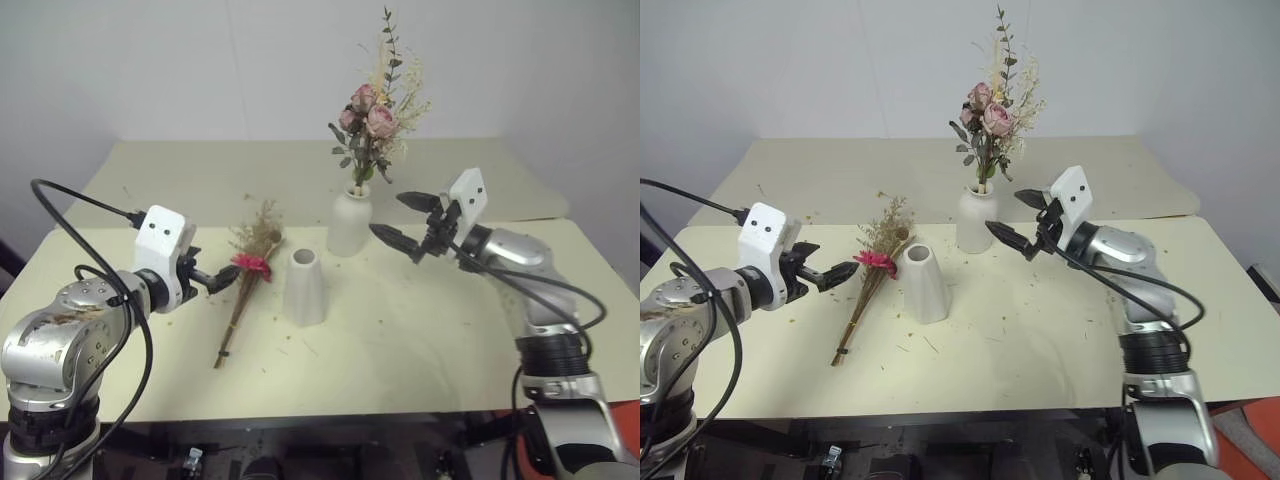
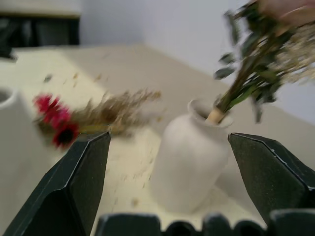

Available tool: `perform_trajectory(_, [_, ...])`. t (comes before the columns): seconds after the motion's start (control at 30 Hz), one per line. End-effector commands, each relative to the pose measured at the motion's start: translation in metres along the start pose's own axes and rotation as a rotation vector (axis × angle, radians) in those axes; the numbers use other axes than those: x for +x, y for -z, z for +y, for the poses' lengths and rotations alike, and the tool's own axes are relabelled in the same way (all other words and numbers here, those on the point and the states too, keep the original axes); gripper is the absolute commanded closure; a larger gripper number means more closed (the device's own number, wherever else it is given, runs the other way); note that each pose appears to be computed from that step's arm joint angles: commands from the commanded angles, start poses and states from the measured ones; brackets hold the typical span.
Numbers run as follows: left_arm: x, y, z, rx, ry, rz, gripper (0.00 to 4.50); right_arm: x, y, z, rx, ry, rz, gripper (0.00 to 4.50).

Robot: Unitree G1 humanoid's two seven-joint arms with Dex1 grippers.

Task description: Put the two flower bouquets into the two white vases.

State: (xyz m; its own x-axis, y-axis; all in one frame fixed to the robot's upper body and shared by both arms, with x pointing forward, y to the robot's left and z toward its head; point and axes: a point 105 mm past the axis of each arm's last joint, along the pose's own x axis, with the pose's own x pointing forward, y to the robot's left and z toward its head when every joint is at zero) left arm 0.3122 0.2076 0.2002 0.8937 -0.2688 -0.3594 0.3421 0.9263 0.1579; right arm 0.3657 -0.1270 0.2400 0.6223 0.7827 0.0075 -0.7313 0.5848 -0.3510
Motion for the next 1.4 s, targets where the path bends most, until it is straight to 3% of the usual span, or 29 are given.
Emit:
perform_trajectory(0.03, [-0.002, 0.009, 0.005, 0.003, -0.067, 0.129, 0.00, -0.007, -0.027, 0.014, -0.034, -0.121, 0.017, 0.02])
perform_trajectory(0.27, [0.006, 0.029, -0.005, -0.018, 0.029, 0.282, 0.00, -0.029, -0.041, 0.034, -0.131, -0.295, 0.094, 0.02])
perform_trajectory(0.67, [0.031, 0.034, -0.030, -0.124, 0.243, 0.345, 0.00, -0.030, -0.039, 0.034, -0.106, -0.194, 0.079, 0.02])
perform_trajectory(0.77, [0.036, 0.040, -0.027, -0.141, 0.238, 0.399, 0.62, -0.032, -0.039, 0.033, -0.106, -0.165, 0.077, 0.00])
perform_trajectory(1.17, [0.048, 0.051, -0.032, -0.161, 0.260, 0.469, 4.48, -0.036, -0.041, 0.033, -0.100, -0.135, 0.070, 0.00])
perform_trajectory(1.3, [0.050, 0.046, -0.021, -0.154, 0.196, 0.435, 4.48, -0.043, -0.041, 0.036, -0.092, -0.170, 0.070, 0.00])
perform_trajectory(1.4, [0.052, 0.028, -0.012, -0.159, 0.148, 0.324, 4.48, -0.045, -0.040, 0.036, -0.097, -0.170, 0.073, 0.00])
